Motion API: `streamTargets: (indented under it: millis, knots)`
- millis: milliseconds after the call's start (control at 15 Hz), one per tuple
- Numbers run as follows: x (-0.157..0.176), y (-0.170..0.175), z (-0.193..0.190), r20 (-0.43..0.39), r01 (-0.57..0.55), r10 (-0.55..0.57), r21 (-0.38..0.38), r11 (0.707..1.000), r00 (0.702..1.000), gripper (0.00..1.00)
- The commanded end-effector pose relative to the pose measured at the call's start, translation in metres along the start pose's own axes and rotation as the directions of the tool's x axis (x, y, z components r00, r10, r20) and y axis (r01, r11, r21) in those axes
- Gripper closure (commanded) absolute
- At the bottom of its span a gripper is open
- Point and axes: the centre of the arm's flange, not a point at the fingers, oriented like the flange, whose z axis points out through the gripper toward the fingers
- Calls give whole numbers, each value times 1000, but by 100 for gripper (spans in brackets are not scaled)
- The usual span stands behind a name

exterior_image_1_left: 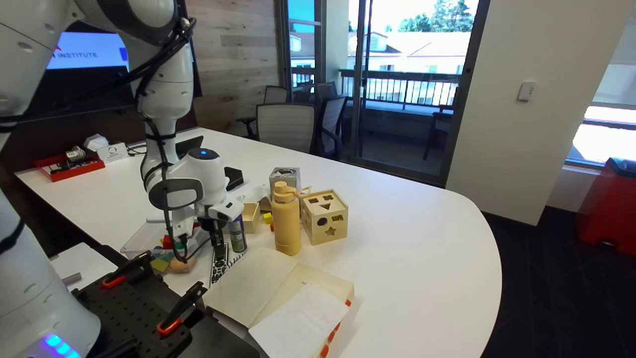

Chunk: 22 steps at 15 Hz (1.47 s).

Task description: Press a button the remote controller

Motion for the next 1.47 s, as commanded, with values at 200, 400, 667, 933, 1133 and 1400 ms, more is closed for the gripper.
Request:
streamTargets:
  millis: [200, 400, 667, 933, 1133, 1400]
  knots:
    - [-7, -2, 18, -43, -54, 54, 7, 999, 998, 95]
    - [-9, -6, 23, -37, -57, 57, 2, 998, 998, 100]
    - [-9, -7, 26, -35, -60, 59, -8, 998, 998, 100]
    - [-6, -10, 28, -39, -54, 53, -18, 998, 998, 100]
    - [0, -12, 32, -39, -57, 56, -27, 998, 998, 100]
    - [6, -12, 36, -29, -59, 58, -43, 997, 998, 100]
